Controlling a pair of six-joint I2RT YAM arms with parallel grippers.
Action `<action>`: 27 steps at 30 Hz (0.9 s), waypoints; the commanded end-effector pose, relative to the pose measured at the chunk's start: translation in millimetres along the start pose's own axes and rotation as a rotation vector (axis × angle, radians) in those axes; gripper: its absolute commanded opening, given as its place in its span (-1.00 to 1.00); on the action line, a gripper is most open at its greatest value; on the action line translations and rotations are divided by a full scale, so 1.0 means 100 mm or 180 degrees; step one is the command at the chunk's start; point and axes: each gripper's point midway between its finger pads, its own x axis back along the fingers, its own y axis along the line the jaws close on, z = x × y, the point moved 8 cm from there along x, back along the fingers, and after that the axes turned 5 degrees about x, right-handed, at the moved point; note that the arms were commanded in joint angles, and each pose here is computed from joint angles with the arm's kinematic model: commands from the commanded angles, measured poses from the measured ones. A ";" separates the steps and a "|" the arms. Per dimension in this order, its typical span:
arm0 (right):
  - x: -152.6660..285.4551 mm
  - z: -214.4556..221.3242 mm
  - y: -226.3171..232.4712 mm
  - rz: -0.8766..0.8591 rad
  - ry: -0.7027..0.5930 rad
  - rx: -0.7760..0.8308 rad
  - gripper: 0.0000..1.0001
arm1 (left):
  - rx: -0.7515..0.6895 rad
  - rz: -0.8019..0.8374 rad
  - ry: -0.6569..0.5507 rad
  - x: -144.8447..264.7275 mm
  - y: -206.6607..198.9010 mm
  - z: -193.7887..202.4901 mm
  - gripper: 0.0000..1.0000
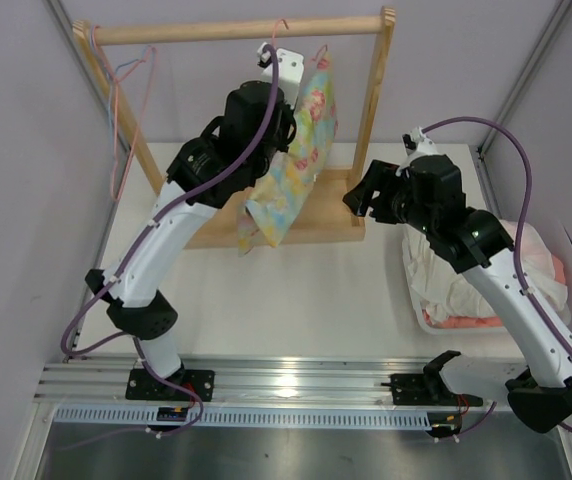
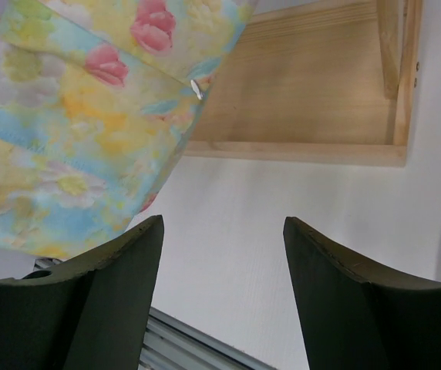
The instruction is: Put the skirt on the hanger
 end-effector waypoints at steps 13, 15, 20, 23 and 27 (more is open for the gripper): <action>0.08 0.01 -0.12 0.0007 -0.0035 0.0160 0.41 | 0.0263 -0.0199 -0.0710 -0.42 0.09 -0.39 -1.00; 0.08 0.02 -0.13 0.0013 -0.0032 0.0161 0.41 | 0.0290 -0.0176 -0.0693 -0.46 0.10 -0.37 -1.00; 0.07 0.02 -0.14 0.0016 -0.0055 0.0146 0.41 | 0.0318 -0.0095 -0.0532 -0.63 0.06 -0.22 -1.00; 0.06 0.07 -0.13 -0.0074 0.0005 0.0146 0.41 | 0.0312 -0.0051 -0.0460 -0.70 0.03 -0.16 -1.00; 0.05 0.10 -0.16 -0.0044 0.0012 0.0142 0.41 | 0.0317 0.0007 -0.0387 -0.75 0.00 -0.10 -1.00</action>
